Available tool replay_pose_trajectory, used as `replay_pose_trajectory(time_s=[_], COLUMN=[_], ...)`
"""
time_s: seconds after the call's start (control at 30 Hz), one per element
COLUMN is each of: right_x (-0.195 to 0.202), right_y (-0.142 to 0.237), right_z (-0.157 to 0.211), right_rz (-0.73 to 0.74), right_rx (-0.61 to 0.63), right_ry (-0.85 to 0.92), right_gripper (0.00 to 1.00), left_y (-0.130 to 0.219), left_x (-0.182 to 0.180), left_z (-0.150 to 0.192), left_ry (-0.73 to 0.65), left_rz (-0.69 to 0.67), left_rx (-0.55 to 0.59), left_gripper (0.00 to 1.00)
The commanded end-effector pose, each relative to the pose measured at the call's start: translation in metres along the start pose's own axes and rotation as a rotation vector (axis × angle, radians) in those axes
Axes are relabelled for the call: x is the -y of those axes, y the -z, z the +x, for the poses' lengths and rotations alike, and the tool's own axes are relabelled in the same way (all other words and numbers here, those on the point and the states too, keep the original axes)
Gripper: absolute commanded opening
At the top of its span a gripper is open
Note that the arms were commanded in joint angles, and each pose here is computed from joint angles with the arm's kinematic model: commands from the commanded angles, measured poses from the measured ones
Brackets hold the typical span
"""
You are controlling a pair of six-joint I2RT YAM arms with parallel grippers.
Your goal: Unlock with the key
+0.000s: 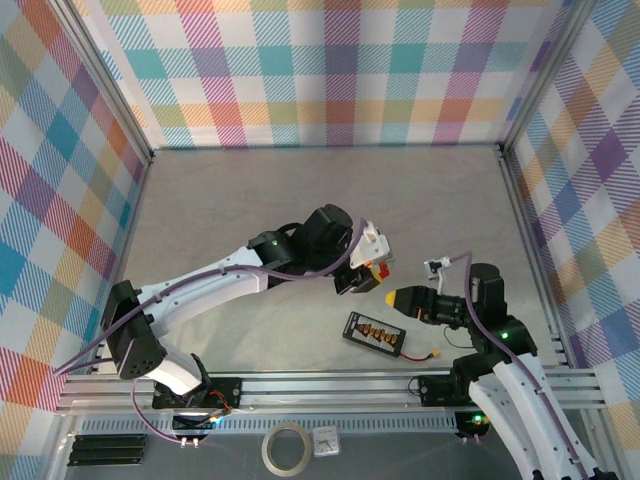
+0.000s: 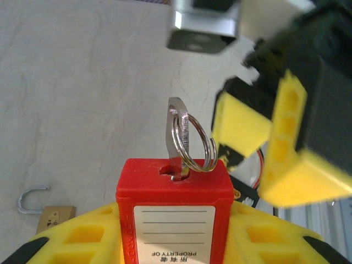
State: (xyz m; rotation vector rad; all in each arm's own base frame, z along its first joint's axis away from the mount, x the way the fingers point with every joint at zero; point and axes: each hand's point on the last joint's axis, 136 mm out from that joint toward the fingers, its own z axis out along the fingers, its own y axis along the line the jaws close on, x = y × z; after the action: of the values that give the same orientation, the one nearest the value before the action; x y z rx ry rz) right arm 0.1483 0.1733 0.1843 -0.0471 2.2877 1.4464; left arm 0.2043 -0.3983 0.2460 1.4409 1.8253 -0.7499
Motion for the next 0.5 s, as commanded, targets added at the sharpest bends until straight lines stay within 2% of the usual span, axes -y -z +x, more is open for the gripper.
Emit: replay_pose_trajectory(time_s=[0.0, 0.23, 0.4, 0.47], right_x=[-0.001, 0.001, -0.004, -0.001], right_y=[-0.007, -0.021, -0.028, -0.028], right_z=[-0.008, -0.016, -0.024, -0.026], right_rz=[-0.005, -0.040, -0.075, -0.047], right_rx=[0.038, 0.121, 0.172, 0.179], right_ry=[0.052, 0.163, 0.209, 0.209], right_gripper=[0.67, 0.56, 0.55, 0.55], left_y=[0.004, 0.003, 0.000, -0.001], left_x=[-0.003, 0.000, -0.002, -0.006], left_z=[-0.023, -0.034, -0.033, -0.029], left_ry=[0.114, 0.173, 0.187, 0.193], left_rz=[0.031, 0.069, 0.063, 0.042], left_rx=[0.081, 0.126, 0.117, 0.104], left_gripper=[0.00, 0.00, 0.00, 0.00])
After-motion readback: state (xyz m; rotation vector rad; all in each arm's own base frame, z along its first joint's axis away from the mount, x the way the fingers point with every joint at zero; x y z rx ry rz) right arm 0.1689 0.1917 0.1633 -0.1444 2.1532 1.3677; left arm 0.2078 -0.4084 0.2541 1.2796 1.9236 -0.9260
